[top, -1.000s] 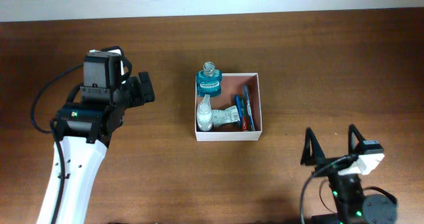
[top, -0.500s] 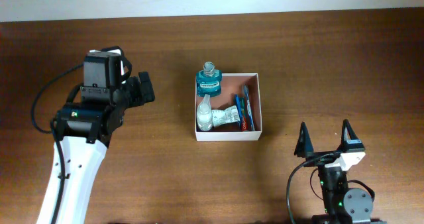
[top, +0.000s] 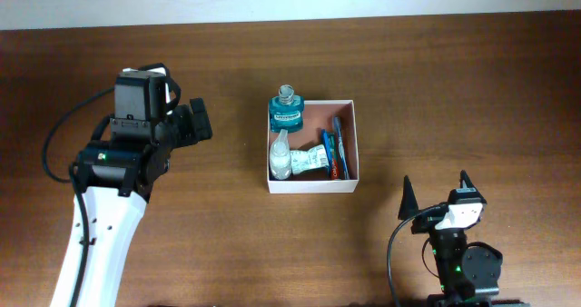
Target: Pack container
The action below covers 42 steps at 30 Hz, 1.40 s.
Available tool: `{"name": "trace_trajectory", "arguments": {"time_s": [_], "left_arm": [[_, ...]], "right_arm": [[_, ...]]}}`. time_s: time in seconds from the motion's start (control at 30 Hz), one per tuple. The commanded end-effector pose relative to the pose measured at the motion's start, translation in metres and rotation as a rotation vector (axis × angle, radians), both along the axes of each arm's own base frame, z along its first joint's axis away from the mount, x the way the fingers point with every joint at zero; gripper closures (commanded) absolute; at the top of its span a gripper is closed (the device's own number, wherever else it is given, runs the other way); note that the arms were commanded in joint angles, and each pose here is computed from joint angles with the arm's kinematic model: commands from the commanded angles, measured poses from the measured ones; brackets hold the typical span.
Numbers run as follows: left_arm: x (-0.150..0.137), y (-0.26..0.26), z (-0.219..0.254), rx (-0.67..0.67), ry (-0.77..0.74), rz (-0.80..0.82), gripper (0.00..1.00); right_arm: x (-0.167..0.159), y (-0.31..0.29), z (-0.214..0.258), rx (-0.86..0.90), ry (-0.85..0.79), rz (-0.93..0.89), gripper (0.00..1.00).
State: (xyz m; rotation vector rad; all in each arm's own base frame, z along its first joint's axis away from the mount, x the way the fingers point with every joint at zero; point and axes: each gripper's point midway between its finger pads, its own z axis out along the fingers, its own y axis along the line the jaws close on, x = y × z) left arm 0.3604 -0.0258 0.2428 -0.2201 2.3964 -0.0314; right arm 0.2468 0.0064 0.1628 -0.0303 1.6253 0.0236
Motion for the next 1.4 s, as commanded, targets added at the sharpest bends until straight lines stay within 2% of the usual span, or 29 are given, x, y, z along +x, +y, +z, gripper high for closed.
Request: {"name": "trace_trajectory", "arguments": {"time_s": [0.0,1.13,1.37], "left_arm": [[-0.001,0.000,0.006,-0.013,-0.017,0.006,0.01],[0.001,0.000,0.001,-0.011,-0.003,0.006,0.01],[-0.016,0.002,0.037,-0.025,-0.110,0.005,0.01]], "right_arm": [[-0.001,-0.003,-0.007,-0.011,0.021,-0.014,0.02],[-0.001,-0.003,-0.006,-0.011,0.020,-0.013,0.02],[-0.001,-0.003,-0.006,-0.011,0.020,-0.013,0.02]]}}
